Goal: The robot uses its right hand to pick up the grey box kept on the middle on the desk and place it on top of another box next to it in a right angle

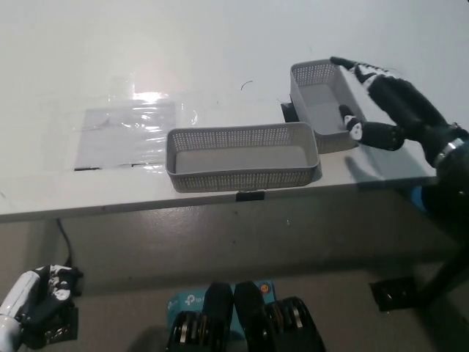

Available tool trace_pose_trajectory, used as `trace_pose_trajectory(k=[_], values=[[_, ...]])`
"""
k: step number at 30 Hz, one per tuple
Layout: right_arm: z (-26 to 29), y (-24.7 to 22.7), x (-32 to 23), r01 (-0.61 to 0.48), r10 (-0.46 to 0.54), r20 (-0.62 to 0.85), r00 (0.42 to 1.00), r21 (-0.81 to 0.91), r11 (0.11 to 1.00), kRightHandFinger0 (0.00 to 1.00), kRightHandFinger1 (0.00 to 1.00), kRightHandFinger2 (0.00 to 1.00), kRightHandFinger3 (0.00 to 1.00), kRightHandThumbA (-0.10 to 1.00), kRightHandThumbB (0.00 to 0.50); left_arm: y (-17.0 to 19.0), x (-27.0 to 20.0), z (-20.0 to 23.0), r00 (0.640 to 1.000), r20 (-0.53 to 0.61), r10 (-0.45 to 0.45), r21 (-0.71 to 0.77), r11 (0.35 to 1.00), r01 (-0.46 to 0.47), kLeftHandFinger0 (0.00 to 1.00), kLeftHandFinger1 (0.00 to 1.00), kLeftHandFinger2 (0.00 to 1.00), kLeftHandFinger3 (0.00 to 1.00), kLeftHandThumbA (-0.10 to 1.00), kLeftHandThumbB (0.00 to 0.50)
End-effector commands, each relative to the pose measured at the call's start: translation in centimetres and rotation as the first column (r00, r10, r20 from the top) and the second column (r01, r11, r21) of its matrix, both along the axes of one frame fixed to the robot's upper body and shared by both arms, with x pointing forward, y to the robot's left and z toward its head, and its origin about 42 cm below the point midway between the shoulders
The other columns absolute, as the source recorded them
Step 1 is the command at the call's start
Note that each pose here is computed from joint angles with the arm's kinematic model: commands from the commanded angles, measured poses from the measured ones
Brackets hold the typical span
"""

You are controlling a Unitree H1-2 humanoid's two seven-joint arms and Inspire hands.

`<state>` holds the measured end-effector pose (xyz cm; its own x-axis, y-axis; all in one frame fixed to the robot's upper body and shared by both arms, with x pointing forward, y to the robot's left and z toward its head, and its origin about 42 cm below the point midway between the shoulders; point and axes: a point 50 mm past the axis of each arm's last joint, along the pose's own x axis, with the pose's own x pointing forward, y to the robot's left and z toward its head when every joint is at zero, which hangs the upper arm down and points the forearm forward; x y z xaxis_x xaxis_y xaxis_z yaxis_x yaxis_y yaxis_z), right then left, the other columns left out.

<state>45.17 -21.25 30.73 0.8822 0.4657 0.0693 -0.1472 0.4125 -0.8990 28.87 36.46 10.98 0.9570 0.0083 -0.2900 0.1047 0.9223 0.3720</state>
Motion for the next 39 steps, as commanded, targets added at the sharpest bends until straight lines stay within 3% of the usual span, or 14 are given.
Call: trace_pose_trajectory(k=[1, 9, 11, 13, 14, 17, 26, 29, 34, 35, 36, 37, 38, 39], values=[[2.4, 0.5, 1.2, 0.044, -0.04, 0.03, 0.999, -0.16, 0.986, 1.0, 1.0, 1.0, 1.0, 0.27, 0.5, 1.0, 0.3, 1.4, 0.999, 0.027, -0.031, 0.058, 0.998, 0.03, 0.33, 0.38, 0.41, 0.51, 0.19, 0.27], [0.0, 1.4, 3.4, 0.031, -0.042, -0.038, 0.998, -0.266, 0.963, 1.0, 1.0, 1.0, 1.0, 0.24, 0.5, 0.7, 0.6, 1.7, 0.997, 0.038, -0.065, 0.08, 0.995, 0.062, 0.3, 0.33, 0.35, 0.46, 0.22, 0.265], [-0.3, 1.5, 3.6, 0.034, -0.047, -0.04, 0.998, -0.28, 0.959, 1.0, 1.0, 1.0, 1.0, 0.19, 0.5, 0.7, 0.8, 1.9, 0.997, 0.04, -0.069, 0.086, 0.994, 0.066, 0.29, 0.32, 0.34, 0.49, 0.2, 0.253], [-1.5, 1.6, 4.3, 0.051, -0.071, -0.056, 0.996, -0.293, 0.955, 1.0, 1.0, 1.0, 1.0, 0.22, 0.497, 0.8, 0.8, 2.0, 0.996, 0.04, -0.077, 0.093, 0.993, 0.073, 0.28, 0.31, 0.33, 0.5, 0.23, 0.257], [-2.6, 1.6, 4.7, 0.052, -0.076, -0.064, 0.995, -0.31, 0.949, 1.0, 1.0, 1.0, 1.0, 0.2, 0.49, 0.7, 0.9, 2.1, 0.996, 0.031, -0.08, 0.103, 0.992, 0.077, 0.27, 0.28, 0.31, 0.45, 0.23, 0.251], [-3.9, 1.1, 5.5, 0.05, -0.079, -0.073, 0.994, -0.335, 0.941, 1.0, 1.0, 1.0, 1.0, 0.2, 0.482, 0.7, 0.9, 2.2, 0.995, 0.036, -0.097, 0.119, 0.989, 0.092, 0.25, 0.25, 0.29, 0.41, 0.22, 0.226], [-7.6, 2.4, 6.1, 0.015, -0.075, -0.136, 0.988, -0.397, 0.918, 1.0, 1.0, 1.0, 1.0, 0.19, 0.432, 0.3, 1.4, 2.6, 0.992, 0.023, -0.127, 0.157, 0.98, 0.122, 0.24, 0.22, 0.28, 0.47, 0.29, 0.196], [-8.3, 3.0, 6.0, 0.0, -0.064, -0.141, 0.988, -0.413, 0.911, 1.0, 1.0, 1.0, 1.0, 0.16, 0.449, 0.1, 1.3, 2.6, 0.99, 0.021, -0.138, 0.18, 0.975, 0.132, 0.25, 0.22, 0.29, 0.5, 0.3, 0.182], [-8.6, 4.1, 5.9, -0.027, -0.081, -0.159, 0.984, -0.58, 0.814, 1.0, 1.0, 1.0, 1.0, 0.01, 0.351, 0.1, 1.0, 2.7, 0.989, 0.013, -0.15, 0.185, 0.972, 0.145, 0.29, 0.24, 0.31, 0.52, 0.34, 0.157], [-8.7, 4.1, 5.8, -0.041, -0.025, -0.089, 0.996, -0.669, 0.742, 0.36, 0.49, 0.69, 1.0, -0.1, 0.231, 0.0, 1.0, 2.9, 0.987, 0.007, -0.158, 0.199, 0.968, 0.153, 0.3, 0.25, 0.32, 0.53, 0.37, 0.152], [-8.6, 4.1, 5.8, -0.035, 0.009, -0.04, 0.999, -0.711, 0.703, 0.05, 0.19, 0.44, 1.0, -0.1, 0.128, 0.0, 1.0, 2.9, 0.987, 0.01, -0.163, 0.196, 0.968, 0.158, 0.31, 0.25, 0.33, 0.54, 0.37, 0.145], [-8.6, 4.2, 5.7, -0.034, 0.043, -0.007, 0.999, -0.727, 0.686, 0.0, 0.09, 0.33, 1.0, -0.1, 0.049, 0.0, 1.0, 3.1, 0.986, 0.009, -0.164, 0.196, 0.968, 0.159, 0.3, 0.25, 0.33, 0.53, 0.36, 0.143], [-8.5, 4.2, 5.6, -0.034, 0.056, 0.006, 0.998, -0.733, 0.68, 0.0, 0.06, 0.3, 1.0, -0.1, 0.029, 0.0, 1.0, 3.1, 0.986, 0.008, -0.164, 0.195, 0.968, 0.159, 0.3, 0.25, 0.33, 0.53, 0.36, 0.143], [-8.4, 4.2, 5.5, -0.029, 0.085, 0.039, 0.996, -0.738, 0.674, 0.0, 0.0, 0.19, 0.82, 0.08, 0.001, 0.0, 1.0, 3.2, 0.985, 0.009, -0.171, 0.204, 0.965, 0.165, 0.29, 0.24, 0.33, 0.53, 0.37, 0.142]])
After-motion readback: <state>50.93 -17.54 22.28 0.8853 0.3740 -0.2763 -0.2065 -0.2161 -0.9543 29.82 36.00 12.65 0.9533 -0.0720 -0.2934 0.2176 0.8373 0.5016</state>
